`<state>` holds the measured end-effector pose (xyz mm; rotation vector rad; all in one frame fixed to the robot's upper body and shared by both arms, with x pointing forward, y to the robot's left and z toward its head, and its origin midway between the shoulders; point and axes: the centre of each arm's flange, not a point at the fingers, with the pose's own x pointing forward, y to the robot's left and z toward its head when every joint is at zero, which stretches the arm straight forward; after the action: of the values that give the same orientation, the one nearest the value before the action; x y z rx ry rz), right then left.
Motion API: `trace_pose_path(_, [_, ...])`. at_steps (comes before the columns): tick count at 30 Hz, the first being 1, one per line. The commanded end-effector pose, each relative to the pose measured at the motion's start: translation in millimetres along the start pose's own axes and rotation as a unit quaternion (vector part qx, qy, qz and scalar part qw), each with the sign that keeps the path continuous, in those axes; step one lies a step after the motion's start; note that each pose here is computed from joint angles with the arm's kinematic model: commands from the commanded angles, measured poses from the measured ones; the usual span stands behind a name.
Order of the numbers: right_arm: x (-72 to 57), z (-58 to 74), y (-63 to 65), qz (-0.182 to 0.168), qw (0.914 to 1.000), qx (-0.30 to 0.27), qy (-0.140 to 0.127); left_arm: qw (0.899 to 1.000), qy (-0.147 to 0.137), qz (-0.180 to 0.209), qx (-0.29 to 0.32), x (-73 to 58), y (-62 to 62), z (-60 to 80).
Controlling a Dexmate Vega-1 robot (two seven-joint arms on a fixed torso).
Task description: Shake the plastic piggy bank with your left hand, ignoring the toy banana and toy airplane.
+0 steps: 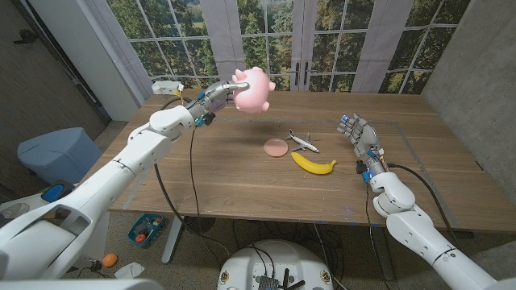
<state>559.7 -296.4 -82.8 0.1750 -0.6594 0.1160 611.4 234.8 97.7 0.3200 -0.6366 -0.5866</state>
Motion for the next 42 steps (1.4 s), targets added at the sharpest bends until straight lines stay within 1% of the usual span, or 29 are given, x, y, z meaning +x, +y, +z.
trace_pose_path(1, [-1.1, 0.2, 0.2, -0.004, 1.0, -0.001, -0.002, 0.994, -0.022, -0.099, -0.038, 13.0, -6.2, 10.3])
trace_pose_path(4, [-0.1, -0.1, 0.3, -0.004, 1.0, -0.001, -0.001, 0.992, -0.027, -0.111, -0.047, 13.9, -6.9, 11.4])
trace_pose_path(10, [2.2, -0.5, 0.5, -0.003, 1.0, -0.001, -0.001, 0.99, -0.035, -0.121, -0.062, 14.6, -7.1, 11.2])
trace_pose_path(16, [4.2, -1.3, 0.5, -0.002, 1.0, 0.0, 0.0, 0.991, -0.031, -0.118, -0.063, 14.4, -5.8, 8.7])
trace_pose_path(23, [5.8, -2.0, 0.9, -0.002, 1.0, 0.0, 0.001, 0.994, -0.015, -0.095, -0.046, 11.0, -1.8, 3.8])
trace_pose_path(31, [8.2, -2.3, 2.0, 0.001, 1.0, -0.001, 0.002, 0.999, 0.02, -0.032, 0.013, 1.7, 3.1, 1.0])
trace_pose_path(35, [9.2, -2.4, 2.4, 0.002, 1.0, -0.002, 0.003, 0.999, 0.026, 0.005, 0.028, -4.5, 4.4, 0.1])
trace_pose_path(36, [9.4, -2.4, 2.5, 0.003, 1.0, -0.001, 0.003, 0.999, 0.03, 0.019, 0.039, -6.5, 4.8, 0.4])
trace_pose_path(38, [9.9, -2.3, 2.7, 0.004, 1.0, -0.002, 0.003, 0.995, 0.04, 0.059, 0.064, -11.6, 4.4, 2.5])
trace_pose_path(42, [10.7, -2.4, 2.9, 0.005, 1.0, -0.001, 0.003, 0.982, 0.051, 0.147, 0.108, -22.0, 0.6, 5.9])
